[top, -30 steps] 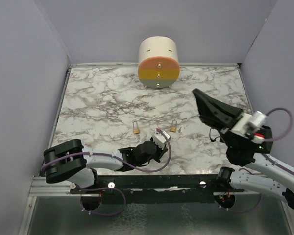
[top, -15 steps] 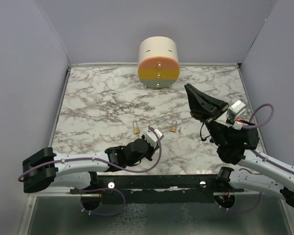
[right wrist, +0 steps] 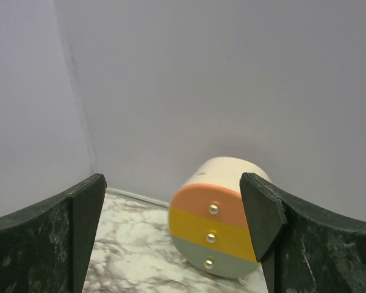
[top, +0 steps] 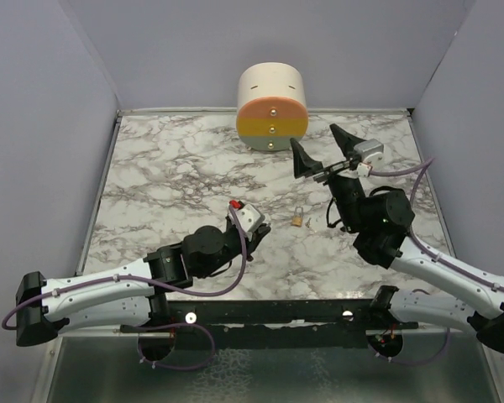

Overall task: Lock with the key
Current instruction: Lock the lock.

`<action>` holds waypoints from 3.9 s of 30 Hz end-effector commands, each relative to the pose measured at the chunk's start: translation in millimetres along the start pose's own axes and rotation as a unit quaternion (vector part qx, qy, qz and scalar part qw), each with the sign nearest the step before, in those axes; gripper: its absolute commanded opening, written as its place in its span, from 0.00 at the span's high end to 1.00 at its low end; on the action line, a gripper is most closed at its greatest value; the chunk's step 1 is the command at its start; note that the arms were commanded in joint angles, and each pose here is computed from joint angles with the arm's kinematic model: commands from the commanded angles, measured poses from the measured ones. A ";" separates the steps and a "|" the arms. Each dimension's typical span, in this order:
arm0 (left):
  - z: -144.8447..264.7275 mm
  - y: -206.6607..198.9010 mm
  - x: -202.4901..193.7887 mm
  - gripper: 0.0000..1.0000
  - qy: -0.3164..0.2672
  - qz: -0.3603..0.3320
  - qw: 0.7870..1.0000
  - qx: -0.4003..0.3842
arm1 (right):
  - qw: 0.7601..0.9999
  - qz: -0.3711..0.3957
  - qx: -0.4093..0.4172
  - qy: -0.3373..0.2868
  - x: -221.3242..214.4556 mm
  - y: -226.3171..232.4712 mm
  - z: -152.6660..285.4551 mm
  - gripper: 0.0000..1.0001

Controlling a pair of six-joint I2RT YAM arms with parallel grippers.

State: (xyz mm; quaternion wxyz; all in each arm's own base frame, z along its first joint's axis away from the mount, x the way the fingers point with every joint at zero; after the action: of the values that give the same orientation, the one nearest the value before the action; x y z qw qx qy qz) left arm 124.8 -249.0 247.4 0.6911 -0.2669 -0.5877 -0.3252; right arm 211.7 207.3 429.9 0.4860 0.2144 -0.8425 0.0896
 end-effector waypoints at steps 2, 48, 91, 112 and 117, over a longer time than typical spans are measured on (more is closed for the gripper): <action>12.3 -5.9 40.0 1.00 -0.058 -0.012 0.997 -0.050 | 0.997 -0.031 -0.052 0.040 -8.6 -54.7 -11.1 0.09; 44.7 -14.1 158.7 1.00 -0.311 -0.030 0.939 -0.140 | 0.813 -0.183 0.549 0.068 -63.2 5.5 96.7 0.31; -7.7 -7.8 151.0 0.58 -0.226 -0.066 0.966 -0.111 | 0.838 -0.148 0.513 0.109 -66.6 2.4 82.9 0.98; -4.9 -7.1 105.5 0.63 -0.096 -0.147 0.974 -0.145 | 0.839 -0.134 0.514 0.118 -60.8 9.0 81.5 0.98; -6.9 -6.3 107.2 0.70 -0.104 -0.146 0.973 -0.142 | 0.835 -0.137 0.519 0.121 -62.8 12.1 82.2 0.98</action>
State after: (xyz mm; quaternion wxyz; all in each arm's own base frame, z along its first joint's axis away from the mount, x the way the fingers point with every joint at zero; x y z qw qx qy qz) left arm 132.5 -275.1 341.6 0.5422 -0.3064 -0.6159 -0.4825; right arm 171.0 204.2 312.8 0.4350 0.5483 -0.5384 0.4693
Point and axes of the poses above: each gripper's point midway between its finger pads, its own z axis back along the fingers, its own y axis along the line the jaws close on, x = y × z, the point moved 6 cm from there along z, back along the fingers, and after that the axes turned 4 degrees about -z, right-handed, at the moved point
